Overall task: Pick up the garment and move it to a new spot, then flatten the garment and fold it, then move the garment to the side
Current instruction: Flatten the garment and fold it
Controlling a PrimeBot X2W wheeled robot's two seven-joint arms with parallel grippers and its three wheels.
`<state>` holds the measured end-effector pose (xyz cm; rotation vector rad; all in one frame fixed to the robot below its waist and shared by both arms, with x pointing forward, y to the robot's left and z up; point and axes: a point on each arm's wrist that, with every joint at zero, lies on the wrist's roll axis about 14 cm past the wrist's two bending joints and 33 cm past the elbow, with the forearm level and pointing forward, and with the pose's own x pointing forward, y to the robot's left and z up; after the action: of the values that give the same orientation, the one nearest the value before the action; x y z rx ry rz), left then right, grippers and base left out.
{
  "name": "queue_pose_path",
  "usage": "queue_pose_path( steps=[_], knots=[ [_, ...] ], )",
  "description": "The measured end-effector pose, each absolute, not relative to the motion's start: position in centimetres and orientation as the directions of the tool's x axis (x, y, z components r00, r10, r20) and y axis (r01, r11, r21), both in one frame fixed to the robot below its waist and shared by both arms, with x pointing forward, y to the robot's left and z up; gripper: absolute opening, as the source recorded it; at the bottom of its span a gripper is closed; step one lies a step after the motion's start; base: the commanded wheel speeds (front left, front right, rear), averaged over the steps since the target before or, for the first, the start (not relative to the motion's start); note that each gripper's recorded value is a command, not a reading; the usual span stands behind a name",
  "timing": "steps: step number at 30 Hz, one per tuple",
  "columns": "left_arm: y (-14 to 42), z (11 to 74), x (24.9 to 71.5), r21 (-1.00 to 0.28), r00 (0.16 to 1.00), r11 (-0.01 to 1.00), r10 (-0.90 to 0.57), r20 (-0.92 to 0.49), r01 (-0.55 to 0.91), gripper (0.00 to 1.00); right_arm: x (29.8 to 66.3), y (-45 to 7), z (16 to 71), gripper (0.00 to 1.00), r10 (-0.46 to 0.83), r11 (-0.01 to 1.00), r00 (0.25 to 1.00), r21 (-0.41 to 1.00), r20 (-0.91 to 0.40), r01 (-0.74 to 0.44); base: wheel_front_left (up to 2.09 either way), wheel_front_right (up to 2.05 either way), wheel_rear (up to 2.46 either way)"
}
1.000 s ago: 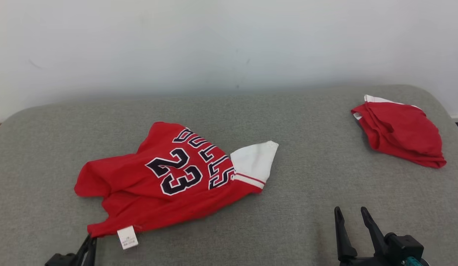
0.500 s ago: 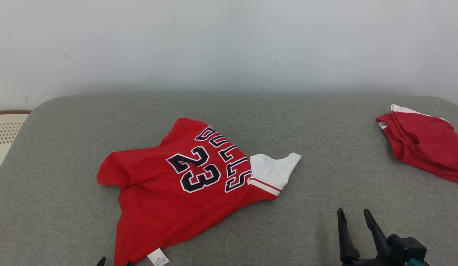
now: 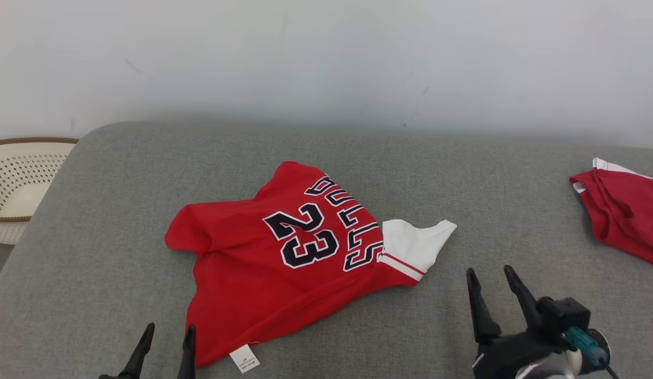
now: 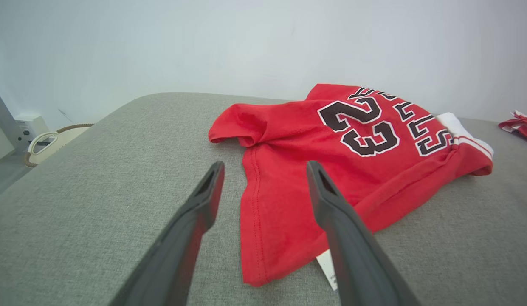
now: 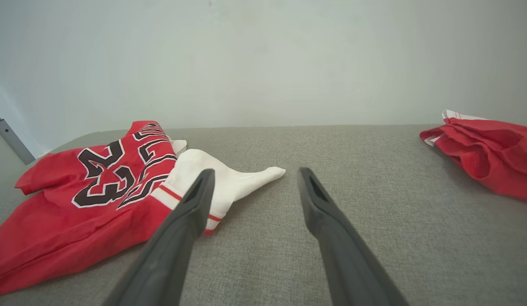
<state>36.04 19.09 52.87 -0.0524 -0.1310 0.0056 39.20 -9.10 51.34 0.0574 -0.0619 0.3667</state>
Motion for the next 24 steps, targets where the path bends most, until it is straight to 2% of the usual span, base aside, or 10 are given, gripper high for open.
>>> queue_pose_path(
  steps=[11,18,24],
  knots=[
    [19.2,54.5,36.4,-0.089,0.980,0.995,0.064,0.186,-0.048,1.00,43.7,-4.3,50.6,1.00,0.480,0.877,0.874,0.017,-0.075,-0.480,0.00,0.00,0.00],
    [20.0,54.1,36.1,-0.096,0.980,0.992,0.095,0.174,-0.079,1.00,46.3,-2.7,48.5,1.00,0.498,0.863,0.846,0.017,-0.191,-0.505,0.00,0.00,0.00],
    [21.2,53.8,35.5,-0.099,0.977,0.988,0.135,0.166,-0.120,1.00,47.1,-1.4,46.1,1.00,0.506,0.856,0.821,0.043,-0.264,-0.515,0.00,0.00,0.00]
  ],
)
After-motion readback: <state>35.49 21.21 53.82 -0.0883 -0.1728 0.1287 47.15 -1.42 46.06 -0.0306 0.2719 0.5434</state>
